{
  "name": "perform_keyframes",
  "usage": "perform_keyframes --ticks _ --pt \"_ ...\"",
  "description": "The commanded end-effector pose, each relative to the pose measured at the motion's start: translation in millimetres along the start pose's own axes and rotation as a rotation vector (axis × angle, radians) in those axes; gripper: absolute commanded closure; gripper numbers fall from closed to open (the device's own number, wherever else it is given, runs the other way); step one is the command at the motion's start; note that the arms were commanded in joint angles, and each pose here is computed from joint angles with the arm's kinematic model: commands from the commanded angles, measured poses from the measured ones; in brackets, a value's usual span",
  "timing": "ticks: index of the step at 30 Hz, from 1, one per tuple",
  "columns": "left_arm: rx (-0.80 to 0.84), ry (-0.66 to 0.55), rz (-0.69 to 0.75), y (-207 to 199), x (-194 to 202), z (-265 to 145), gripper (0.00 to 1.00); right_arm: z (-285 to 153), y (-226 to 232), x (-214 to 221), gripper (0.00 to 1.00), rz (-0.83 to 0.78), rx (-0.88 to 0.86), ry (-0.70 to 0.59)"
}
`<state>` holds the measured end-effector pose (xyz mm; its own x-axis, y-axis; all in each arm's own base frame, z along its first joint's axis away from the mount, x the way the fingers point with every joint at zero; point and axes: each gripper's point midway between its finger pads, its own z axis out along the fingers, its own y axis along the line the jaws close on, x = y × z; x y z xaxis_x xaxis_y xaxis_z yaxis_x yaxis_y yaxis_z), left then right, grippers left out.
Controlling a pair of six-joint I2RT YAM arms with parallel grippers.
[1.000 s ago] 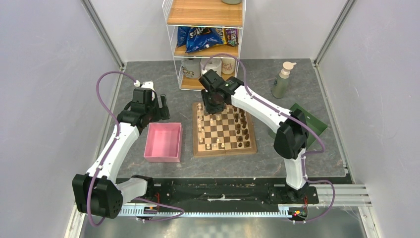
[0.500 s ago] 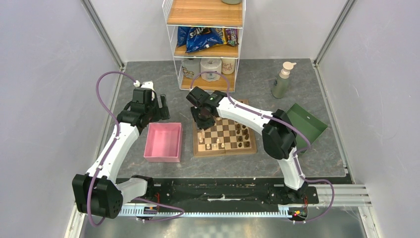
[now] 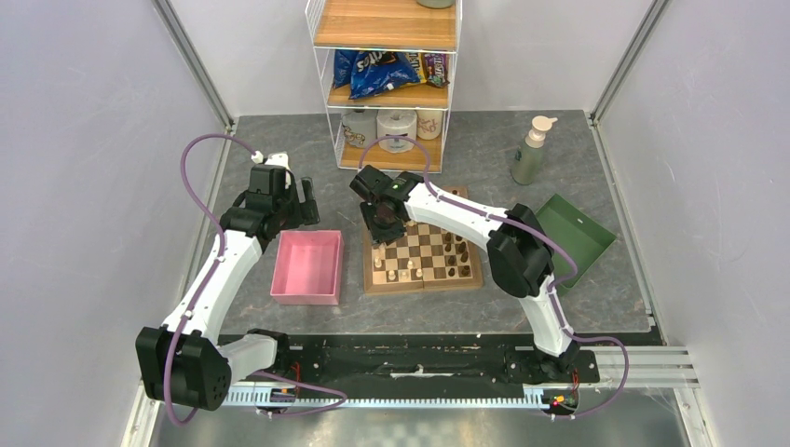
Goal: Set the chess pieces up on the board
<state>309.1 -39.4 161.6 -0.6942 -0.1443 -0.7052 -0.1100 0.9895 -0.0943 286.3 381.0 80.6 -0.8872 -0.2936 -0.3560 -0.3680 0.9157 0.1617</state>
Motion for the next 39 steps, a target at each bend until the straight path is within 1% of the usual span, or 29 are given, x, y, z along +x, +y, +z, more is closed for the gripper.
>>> perform_keyframes --ticks 1,6,13,17,34,37,39 --pt "0.001 -0.033 -0.028 -1 -11 -3 0.06 1 4 -13 0.6 -0.007 0.003 -0.039" --pt "0.0 -0.031 -0.027 -1 -10 -2 0.06 5 3 -16 0.64 -0.011 0.015 -0.045" --pt "0.001 -0.029 -0.026 -1 -10 -2 0.06 6 6 -13 0.75 -0.014 0.0 -0.031" --pt "0.002 -0.027 -0.027 -2 -10 -1 0.06 4 8 -12 0.77 -0.015 -0.01 -0.029" --pt "0.009 -0.029 -0.026 -3 -10 -3 0.06 4 20 -2 0.77 -0.028 -0.029 -0.013" --pt "0.013 -0.028 -0.027 -3 -10 -3 0.06 5 20 -2 0.73 -0.029 -0.025 -0.015" --pt "0.016 -0.027 -0.027 -4 -10 -2 0.06 3 20 -4 0.68 -0.028 -0.027 -0.022"
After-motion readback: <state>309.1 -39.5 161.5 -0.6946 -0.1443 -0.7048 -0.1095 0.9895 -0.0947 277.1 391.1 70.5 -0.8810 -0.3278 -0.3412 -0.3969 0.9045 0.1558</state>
